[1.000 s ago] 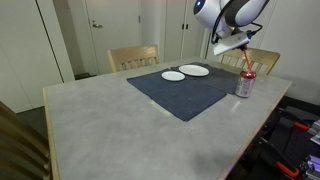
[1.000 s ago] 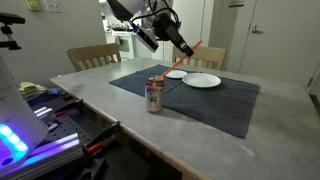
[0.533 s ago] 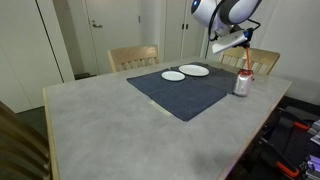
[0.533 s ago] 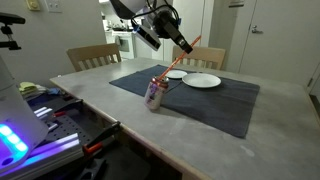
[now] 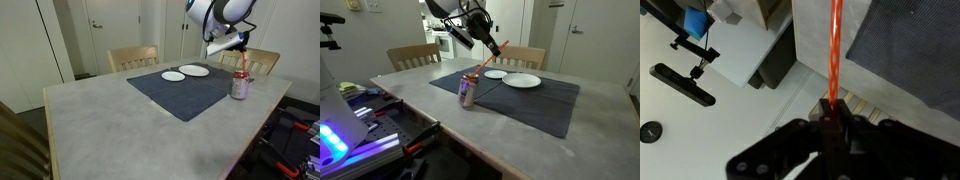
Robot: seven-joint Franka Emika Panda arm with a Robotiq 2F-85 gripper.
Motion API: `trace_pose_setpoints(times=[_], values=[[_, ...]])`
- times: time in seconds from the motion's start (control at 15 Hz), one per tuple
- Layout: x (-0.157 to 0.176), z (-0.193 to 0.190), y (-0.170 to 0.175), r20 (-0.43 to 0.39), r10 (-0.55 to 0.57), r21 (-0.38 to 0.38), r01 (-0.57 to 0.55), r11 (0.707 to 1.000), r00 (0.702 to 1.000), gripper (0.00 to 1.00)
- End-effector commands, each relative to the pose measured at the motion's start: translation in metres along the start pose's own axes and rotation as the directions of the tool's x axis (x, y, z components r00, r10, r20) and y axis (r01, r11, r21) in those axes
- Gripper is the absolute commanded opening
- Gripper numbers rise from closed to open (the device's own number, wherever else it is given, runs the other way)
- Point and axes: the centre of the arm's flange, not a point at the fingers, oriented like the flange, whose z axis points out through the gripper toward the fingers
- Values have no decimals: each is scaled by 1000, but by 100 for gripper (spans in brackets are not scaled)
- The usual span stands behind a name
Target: Put the straw in the drink can
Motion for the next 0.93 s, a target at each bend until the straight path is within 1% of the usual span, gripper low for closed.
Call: trace_pose_setpoints(times=[0.0,0.2,0.4,0.67,0.87], values=[[-4,-4,6,-19,58,-39,-59,997,998,2],[-7,-7,14,-48,107,-72,-111,991,993,2],[-11,-13,23,-99,142,-114,-153,982,985,2],[-18,-23,33,-182,192,-183,-225,957,964,2],[-25,-26,39,-218,222,-201,-266,943,950,2]])
